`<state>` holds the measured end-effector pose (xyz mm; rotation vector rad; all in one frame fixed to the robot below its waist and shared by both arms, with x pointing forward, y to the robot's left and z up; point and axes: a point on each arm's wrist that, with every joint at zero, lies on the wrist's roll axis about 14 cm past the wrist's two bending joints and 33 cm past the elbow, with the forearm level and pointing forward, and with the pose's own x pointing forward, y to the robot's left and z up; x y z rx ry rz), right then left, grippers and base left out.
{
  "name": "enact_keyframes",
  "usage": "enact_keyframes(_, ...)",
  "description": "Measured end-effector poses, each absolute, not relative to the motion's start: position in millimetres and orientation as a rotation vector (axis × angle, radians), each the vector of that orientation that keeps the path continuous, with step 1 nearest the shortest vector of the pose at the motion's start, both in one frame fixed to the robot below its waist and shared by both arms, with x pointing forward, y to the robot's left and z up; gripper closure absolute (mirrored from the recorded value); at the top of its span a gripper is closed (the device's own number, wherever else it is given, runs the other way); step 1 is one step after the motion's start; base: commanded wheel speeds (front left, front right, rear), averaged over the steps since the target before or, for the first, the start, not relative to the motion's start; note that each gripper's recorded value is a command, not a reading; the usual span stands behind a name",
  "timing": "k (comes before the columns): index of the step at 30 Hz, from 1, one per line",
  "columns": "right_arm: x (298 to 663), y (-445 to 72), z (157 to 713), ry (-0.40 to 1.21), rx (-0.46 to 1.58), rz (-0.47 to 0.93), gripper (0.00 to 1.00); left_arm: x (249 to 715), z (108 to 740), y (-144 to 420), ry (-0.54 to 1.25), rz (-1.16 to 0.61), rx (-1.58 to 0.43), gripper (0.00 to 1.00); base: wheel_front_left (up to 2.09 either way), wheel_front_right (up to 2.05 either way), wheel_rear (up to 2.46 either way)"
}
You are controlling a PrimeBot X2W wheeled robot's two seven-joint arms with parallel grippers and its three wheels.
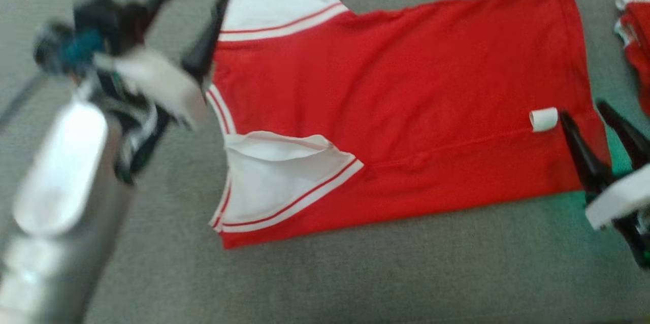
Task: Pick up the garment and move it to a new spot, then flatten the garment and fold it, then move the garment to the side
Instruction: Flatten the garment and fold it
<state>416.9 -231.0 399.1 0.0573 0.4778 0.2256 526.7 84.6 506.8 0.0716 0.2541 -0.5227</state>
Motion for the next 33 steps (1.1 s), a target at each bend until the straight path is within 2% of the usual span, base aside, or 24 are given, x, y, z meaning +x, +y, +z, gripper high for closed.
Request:
enact_keyframes(6,434.7,-225.6,397.2,0.467,0.092,0.245,0.0,576.3,479.9,52.0,0.426,-0.645,0.155,0.0,0.0,0.0,0.0)
enact_keyframes(13,439.1,-236.7,386.2,0.469,0.088,0.223,0.0,620.4,430.7,56.2,0.612,-0.627,0.274,0.0,0.0,0.0,0.0)
enact_keyframes(19,424.5,-259.5,374.5,0.501,0.085,0.155,0.0,630.4,363.4,67.4,0.848,-0.593,0.327,0.0,0.0,0.0,0.0)
enact_keyframes(23,409.3,-275.2,367.2,0.528,0.087,0.1,0.0,645.2,354.6,64.4,0.849,-0.591,0.333,0.0,0.0,0.0,0.0)
enact_keyframes(25,403.0,-282.3,363.5,0.541,0.088,0.075,0.0,647.5,350.8,59.1,0.853,-0.602,0.313,0.09,0.0,0.0,0.0)
enact_keyframes(27,399.4,-286.9,360.8,0.548,0.086,0.06,0.0,647.0,347.6,54.4,0.852,-0.618,0.303,1.0,0.0,0.0,0.0)
enact_keyframes(33,410.0,-293.8,365.4,0.515,0.083,0.047,0.0,641.3,350.3,52.2,0.852,-0.642,0.315,1.0,0.0,0.0,0.0)
